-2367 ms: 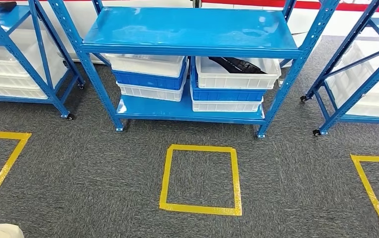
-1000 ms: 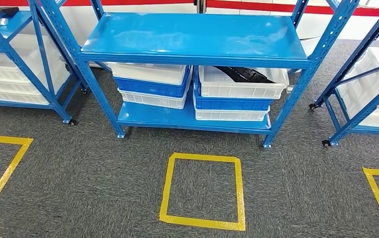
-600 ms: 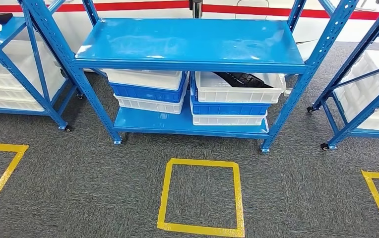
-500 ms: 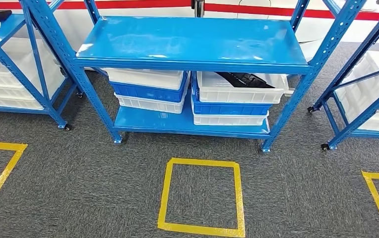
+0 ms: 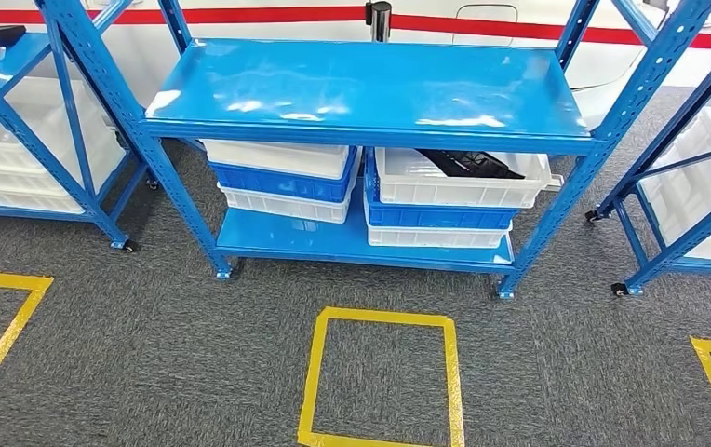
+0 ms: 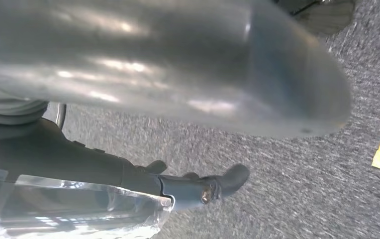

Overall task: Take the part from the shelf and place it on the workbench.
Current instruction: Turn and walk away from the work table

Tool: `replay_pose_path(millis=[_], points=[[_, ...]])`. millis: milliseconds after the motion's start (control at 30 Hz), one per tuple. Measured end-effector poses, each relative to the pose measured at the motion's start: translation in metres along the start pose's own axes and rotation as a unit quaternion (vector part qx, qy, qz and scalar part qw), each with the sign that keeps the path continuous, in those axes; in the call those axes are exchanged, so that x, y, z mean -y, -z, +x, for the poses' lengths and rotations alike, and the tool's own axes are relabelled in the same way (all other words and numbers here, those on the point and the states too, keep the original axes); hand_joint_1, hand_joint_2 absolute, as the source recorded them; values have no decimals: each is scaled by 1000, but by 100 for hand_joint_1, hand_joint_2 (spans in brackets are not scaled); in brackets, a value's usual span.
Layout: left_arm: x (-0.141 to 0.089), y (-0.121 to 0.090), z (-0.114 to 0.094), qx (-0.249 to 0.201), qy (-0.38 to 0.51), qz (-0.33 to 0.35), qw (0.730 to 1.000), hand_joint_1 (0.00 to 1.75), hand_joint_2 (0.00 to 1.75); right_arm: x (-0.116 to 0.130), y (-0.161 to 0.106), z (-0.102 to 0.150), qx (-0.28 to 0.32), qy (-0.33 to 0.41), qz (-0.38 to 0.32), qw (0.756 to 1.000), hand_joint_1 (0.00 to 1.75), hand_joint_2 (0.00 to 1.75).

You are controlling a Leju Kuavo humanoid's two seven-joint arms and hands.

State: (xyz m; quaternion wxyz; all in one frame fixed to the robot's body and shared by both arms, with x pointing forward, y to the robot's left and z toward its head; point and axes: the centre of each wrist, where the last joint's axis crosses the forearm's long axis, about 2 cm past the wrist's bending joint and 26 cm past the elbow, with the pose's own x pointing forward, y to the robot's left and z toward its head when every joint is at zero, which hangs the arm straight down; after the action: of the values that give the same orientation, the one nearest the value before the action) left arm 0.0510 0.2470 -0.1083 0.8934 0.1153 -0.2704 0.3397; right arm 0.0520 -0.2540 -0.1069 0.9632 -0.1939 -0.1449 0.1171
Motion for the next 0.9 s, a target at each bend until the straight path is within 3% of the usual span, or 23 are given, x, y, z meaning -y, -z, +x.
replay_pose_path(millis=[900], points=[[-1,0,0,-3,22,-7,1000,0,0,1,0,-2,-1,7,7,1000,0,0]])
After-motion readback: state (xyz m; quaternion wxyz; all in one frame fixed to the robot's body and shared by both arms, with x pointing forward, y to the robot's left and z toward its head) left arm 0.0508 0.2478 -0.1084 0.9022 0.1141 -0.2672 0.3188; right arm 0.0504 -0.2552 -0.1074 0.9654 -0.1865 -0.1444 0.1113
